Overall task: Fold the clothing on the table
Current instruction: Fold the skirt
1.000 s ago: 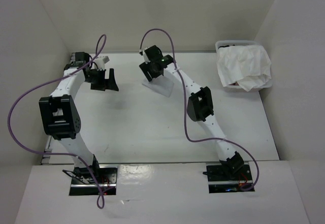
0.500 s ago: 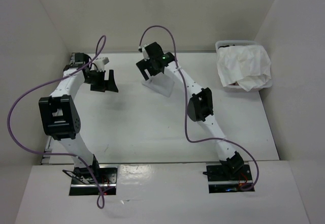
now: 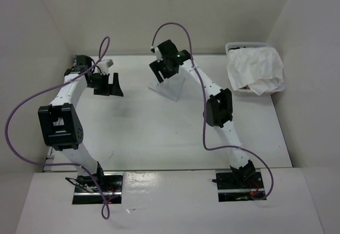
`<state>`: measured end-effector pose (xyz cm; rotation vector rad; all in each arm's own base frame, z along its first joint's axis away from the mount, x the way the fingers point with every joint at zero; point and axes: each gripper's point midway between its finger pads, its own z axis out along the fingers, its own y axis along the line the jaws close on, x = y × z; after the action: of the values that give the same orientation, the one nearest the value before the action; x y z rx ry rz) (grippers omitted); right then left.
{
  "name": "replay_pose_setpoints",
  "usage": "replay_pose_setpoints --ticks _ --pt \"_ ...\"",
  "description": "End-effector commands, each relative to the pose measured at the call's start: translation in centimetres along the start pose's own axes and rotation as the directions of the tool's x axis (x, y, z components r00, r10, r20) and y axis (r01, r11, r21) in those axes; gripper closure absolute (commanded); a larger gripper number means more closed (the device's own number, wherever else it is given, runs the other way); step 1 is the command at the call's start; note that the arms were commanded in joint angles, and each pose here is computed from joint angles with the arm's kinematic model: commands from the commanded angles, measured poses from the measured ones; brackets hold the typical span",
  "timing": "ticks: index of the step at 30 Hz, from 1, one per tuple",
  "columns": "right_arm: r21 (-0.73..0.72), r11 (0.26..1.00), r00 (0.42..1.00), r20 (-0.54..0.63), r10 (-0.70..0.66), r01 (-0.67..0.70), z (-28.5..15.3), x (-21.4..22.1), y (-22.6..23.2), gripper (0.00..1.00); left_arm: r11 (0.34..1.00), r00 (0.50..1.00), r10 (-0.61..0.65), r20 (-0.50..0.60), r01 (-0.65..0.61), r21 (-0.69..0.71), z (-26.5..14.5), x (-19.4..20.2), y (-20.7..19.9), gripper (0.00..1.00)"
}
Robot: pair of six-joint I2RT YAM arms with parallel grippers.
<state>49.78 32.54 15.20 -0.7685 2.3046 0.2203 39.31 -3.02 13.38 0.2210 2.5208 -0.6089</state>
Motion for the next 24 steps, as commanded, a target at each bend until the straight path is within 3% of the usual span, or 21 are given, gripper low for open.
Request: replay_pose_setpoints --ticks 1,9,15,24 --pt "-0.041 0.999 0.998 -0.062 -0.030 0.028 -0.3 2.1 1.3 0.19 0.999 0.999 0.031 0.019 -0.032 0.027 -0.6 0.0 -0.6 0.00" --pt "-0.013 0.998 0.994 -0.083 -0.068 0.067 2.6 5.5 2.0 0.19 0.999 0.999 0.036 0.027 -0.037 0.026 -0.8 -0.3 -0.6 0.00" --pt "-0.018 0.997 0.995 -0.073 -0.075 0.073 2.4 5.3 2.5 0.19 0.999 0.999 0.036 0.027 -0.037 0.026 -0.8 -0.3 -0.6 0.00" --pt "0.015 0.996 0.996 -0.042 -0.082 0.083 3.2 4.0 1.9 0.30 0.999 0.999 0.041 0.035 -0.042 0.024 -0.9 -0.7 -0.7 0.00"
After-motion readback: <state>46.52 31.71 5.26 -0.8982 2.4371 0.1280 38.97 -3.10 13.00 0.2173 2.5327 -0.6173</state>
